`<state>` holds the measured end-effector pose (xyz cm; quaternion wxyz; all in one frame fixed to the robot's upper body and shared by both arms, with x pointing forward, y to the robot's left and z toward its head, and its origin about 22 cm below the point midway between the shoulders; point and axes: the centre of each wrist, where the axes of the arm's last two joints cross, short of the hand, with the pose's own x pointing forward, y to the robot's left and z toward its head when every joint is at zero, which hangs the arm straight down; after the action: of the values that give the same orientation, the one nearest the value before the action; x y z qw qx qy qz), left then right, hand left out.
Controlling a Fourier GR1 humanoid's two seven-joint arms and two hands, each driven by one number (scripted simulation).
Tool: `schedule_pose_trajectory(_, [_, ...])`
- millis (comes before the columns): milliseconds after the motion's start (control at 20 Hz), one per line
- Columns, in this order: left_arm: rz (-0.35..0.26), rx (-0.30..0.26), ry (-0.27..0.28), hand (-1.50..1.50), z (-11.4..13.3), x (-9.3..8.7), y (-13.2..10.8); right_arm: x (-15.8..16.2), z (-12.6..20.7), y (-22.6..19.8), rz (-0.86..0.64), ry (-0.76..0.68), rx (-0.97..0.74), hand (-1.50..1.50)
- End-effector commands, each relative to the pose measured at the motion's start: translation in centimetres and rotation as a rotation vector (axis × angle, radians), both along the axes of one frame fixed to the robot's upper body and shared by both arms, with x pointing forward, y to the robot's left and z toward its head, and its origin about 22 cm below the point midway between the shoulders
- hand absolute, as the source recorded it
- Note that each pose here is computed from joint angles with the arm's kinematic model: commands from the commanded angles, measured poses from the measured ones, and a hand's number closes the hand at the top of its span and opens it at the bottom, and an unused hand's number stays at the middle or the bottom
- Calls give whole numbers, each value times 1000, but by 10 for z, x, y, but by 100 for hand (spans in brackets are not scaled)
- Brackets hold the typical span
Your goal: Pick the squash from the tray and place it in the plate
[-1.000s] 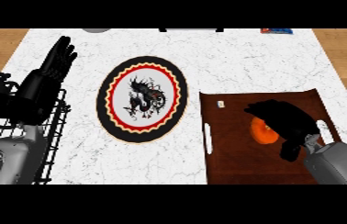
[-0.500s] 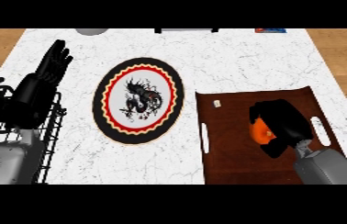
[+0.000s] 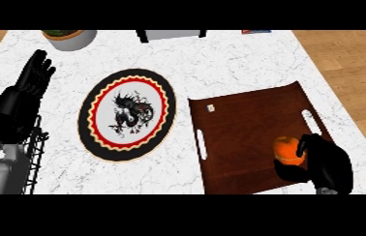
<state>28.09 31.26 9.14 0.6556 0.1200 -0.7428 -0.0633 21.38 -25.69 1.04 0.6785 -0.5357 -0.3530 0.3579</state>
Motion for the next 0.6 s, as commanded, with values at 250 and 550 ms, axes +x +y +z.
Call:
schedule_pose_trajectory(250, [-74,-8,-21,0,7,2,-11,-67,68,116,-87,-330,170,150])
schedule_pose_trajectory(550, [-128,-18,-21,0,7,10,-36,-100,108,180,21,-537,263,150])
